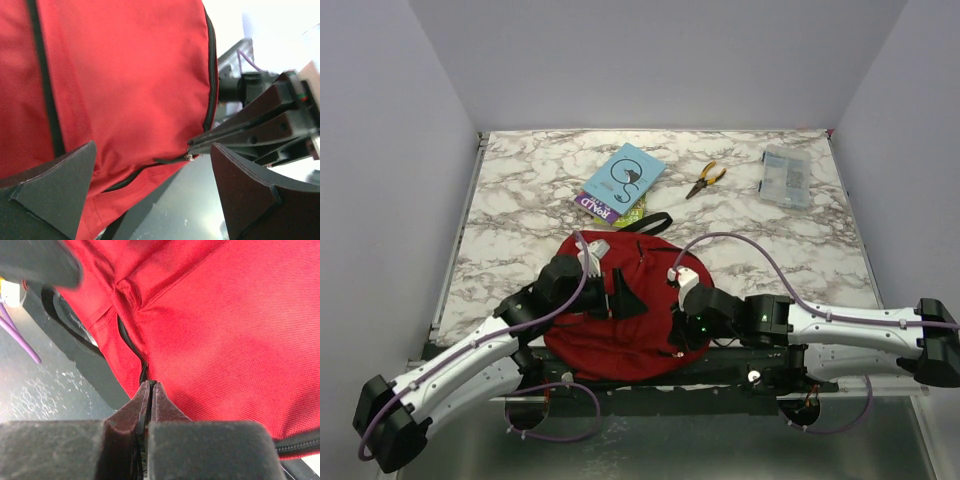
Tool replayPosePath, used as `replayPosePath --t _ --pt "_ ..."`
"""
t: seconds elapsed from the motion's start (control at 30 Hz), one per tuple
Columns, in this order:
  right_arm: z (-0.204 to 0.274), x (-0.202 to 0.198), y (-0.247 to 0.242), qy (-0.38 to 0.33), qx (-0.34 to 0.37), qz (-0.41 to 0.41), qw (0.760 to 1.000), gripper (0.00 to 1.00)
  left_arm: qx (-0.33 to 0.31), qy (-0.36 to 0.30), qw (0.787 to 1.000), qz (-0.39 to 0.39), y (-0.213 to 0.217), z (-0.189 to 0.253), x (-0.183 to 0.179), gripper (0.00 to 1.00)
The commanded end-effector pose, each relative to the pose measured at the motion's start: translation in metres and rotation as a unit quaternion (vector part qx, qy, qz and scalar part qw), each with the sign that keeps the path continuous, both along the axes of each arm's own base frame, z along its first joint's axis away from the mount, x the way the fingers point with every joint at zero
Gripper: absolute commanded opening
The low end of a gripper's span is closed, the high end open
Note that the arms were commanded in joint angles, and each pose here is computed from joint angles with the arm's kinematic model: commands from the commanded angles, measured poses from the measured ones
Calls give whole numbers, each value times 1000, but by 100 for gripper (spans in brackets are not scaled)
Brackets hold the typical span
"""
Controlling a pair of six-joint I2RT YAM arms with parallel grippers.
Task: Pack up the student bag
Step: Unzip the student bag at the center of the board.
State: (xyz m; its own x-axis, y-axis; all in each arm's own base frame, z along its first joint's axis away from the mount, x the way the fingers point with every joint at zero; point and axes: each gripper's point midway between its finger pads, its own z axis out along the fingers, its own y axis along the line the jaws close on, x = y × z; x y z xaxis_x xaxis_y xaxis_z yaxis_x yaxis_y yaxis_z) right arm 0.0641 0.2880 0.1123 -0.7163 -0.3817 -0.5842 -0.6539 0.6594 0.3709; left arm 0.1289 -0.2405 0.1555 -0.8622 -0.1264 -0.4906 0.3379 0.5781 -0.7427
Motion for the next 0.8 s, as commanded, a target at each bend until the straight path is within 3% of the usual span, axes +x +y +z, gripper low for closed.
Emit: replayPosePath --t 0.0,0.2,0.4,0.6,0.77 --pt "8 27 0 -23 24 -105 994 1 -98 41 989 -99 -32 5 -28 96" --pt "12 47 -15 -24 39 -218 975 1 -73 39 985 -153 -58 -9 -54 93" --pt "35 60 -22 -39 69 -270 960 1 -35 29 981 -189 -79 -21 -62 81" --pt "47 61 -22 -26 102 -290 951 1 -4 40 979 -200 -91 -39 -61 77" --pt "50 66 -17 -42 113 -286 951 1 48 73 979 -186 -95 -62 -54 64"
